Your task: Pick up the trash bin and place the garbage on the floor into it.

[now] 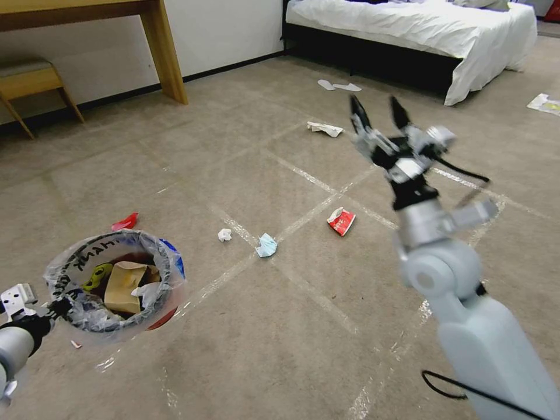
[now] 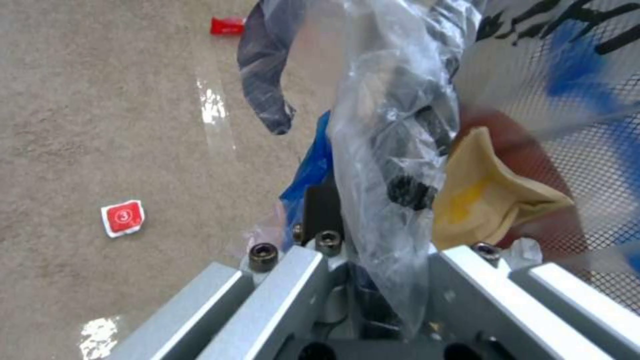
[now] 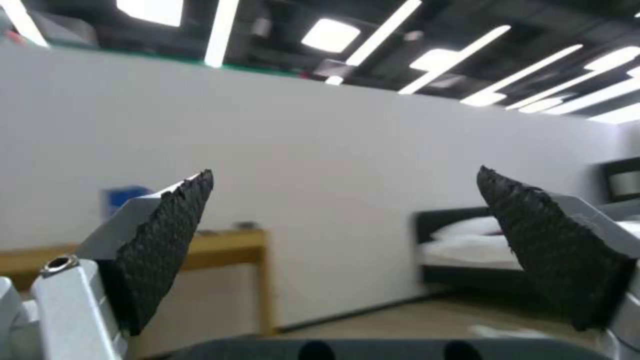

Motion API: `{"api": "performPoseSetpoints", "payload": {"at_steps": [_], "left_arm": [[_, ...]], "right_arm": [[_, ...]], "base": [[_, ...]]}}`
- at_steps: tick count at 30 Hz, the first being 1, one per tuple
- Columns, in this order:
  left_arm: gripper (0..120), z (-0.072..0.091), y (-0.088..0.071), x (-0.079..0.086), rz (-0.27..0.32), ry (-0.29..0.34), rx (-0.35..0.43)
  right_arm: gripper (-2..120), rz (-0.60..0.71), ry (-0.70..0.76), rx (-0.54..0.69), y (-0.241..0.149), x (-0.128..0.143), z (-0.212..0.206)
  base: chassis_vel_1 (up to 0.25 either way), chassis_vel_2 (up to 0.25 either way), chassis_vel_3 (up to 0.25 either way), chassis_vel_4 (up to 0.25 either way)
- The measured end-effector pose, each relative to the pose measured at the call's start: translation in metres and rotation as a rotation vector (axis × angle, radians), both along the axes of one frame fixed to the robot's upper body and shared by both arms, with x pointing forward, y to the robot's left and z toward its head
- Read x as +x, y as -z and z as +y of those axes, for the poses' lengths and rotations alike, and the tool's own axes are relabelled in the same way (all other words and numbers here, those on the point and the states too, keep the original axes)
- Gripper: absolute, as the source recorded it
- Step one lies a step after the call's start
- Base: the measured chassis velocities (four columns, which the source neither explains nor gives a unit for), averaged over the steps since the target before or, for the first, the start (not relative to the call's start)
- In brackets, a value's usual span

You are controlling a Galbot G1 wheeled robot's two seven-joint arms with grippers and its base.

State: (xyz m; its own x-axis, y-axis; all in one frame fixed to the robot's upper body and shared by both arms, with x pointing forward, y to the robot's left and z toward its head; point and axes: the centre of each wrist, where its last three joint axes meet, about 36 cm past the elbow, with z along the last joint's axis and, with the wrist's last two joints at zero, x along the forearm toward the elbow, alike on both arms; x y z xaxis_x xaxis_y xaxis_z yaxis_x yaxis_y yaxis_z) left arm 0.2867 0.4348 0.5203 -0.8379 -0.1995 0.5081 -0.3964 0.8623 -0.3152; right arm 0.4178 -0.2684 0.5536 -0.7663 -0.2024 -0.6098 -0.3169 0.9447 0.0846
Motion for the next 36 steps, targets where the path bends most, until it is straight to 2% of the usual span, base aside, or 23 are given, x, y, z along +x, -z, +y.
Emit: {"api": "performPoseSetpoints", "payload": {"at_steps": [2,7,9,12,18,27,36], "left_arm": [[0,-0.002,0.001,-0.001,-0.004,-0.002,-0.003],[0,-0.005,0.003,-0.002,-0.005,-0.002,-0.001],[0,-0.007,0.006,-0.003,-0.009,-0.004,0.012],[0,-0.009,0.008,-0.004,-0.015,-0.010,0.011],[0,-0.013,0.009,-0.007,-0.023,-0.014,0.007],[0,-0.011,0.009,-0.010,-0.016,-0.018,0.012],[0,-0.007,0.010,-0.010,-0.011,-0.022,0.014]], "right_arm": [[100,0.013,0.089,-0.023,0.019,-0.015,-0.015],[100,0.075,0.163,0.012,0.045,-0.035,-0.012],[100,0.129,0.235,0.002,0.065,-0.050,-0.008],[100,0.165,0.288,-0.034,0.082,-0.058,-0.011],[100,0.175,0.325,-0.096,0.102,-0.059,-0.016],[100,0.199,0.313,-0.086,0.111,-0.054,-0.005],[100,0.211,0.306,-0.075,0.113,-0.050,0.000]], "base": [[0.000,0.000,0.000,0.000],[0.000,0.000,0.000,0.000],[0.000,0.000,0.000,0.000],[0.000,0.000,0.000,0.000],[0.000,0.000,0.000,0.000],[-0.016,0.017,0.024,-0.016],[-0.149,0.136,0.144,-0.143]]}}
